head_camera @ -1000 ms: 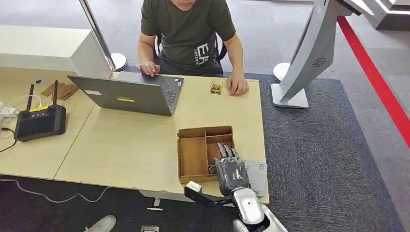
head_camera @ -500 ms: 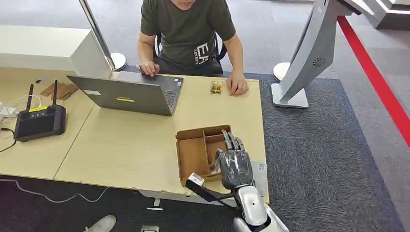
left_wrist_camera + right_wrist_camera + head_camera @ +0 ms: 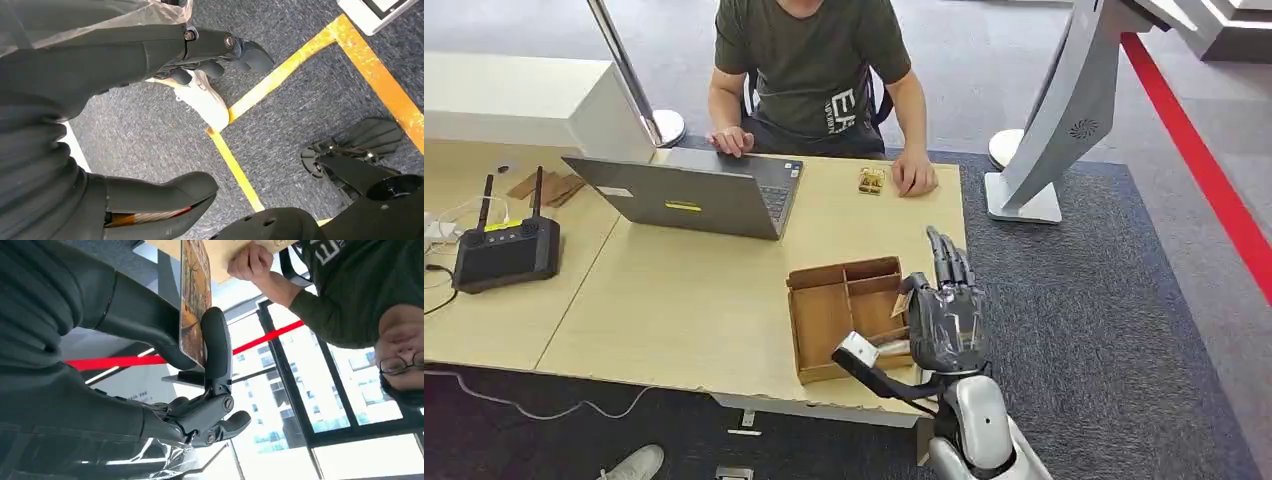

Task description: Pass the card to the sensor for recognition and then transmit it.

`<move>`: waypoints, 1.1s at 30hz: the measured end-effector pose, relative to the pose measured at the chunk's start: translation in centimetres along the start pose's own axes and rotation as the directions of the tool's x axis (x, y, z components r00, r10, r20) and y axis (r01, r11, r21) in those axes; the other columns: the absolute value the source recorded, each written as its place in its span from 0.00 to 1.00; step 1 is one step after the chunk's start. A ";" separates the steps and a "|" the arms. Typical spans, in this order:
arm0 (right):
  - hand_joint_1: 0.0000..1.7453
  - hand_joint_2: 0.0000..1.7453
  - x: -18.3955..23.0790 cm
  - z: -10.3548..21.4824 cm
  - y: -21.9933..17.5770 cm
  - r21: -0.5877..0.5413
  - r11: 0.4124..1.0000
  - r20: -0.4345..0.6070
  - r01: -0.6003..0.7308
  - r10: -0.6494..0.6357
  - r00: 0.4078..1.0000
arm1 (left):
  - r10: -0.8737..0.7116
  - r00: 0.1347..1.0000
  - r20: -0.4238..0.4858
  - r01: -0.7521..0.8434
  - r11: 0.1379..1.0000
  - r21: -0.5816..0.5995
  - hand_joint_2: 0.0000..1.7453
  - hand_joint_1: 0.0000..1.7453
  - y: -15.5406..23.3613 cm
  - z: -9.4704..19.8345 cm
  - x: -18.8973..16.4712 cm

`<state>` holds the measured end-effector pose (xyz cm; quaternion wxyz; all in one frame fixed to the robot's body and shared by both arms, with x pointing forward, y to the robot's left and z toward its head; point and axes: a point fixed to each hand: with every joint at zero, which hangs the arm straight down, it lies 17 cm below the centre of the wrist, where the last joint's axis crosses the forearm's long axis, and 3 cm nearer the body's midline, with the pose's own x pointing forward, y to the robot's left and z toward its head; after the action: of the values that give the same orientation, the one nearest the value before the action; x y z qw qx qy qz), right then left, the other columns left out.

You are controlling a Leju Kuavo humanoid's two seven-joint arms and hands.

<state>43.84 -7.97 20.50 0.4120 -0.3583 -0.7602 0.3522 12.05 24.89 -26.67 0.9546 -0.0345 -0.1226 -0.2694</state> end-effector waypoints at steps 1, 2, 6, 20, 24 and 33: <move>1.00 1.00 0.1 -0.1 -0.3 -0.008 1.000 0.002 0.004 -0.004 1.000 | -0.002 1.000 0.000 0.002 1.000 0.000 1.00 0.00 0.0 0.0 0.0; 1.00 1.00 0.1 -0.2 -0.7 -0.016 1.000 0.002 0.007 -0.007 1.000 | -0.004 1.000 0.001 0.004 1.000 0.000 1.00 0.00 0.0 0.0 0.0; 1.00 1.00 0.3 -0.4 -1.5 -0.036 0.999 0.008 0.014 -0.014 1.000 | -0.010 1.000 0.001 0.010 1.000 -0.001 1.00 0.00 0.0 0.0 0.1; 1.00 1.00 3.6 -5.7 -2.5 0.024 0.980 0.078 0.197 -0.198 0.977 | -0.033 0.999 -0.004 0.033 0.999 -0.027 1.00 0.00 -0.4 0.0 1.3; 1.00 1.00 6.2 -8.7 -2.5 0.047 0.974 0.111 0.222 -0.226 0.968 | -0.044 0.999 -0.005 0.044 0.998 -0.039 1.00 0.00 -0.6 0.0 1.8; 1.00 1.00 9.6 -11.6 -0.8 0.103 0.975 0.126 0.195 -0.207 0.970 | -0.068 0.998 0.002 0.068 0.997 -0.048 1.00 0.00 -1.0 0.0 2.5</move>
<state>49.95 2.42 29.55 0.4083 -0.2358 -0.8023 0.3661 13.58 22.79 -26.01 0.9437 -0.0533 -0.1174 -0.3045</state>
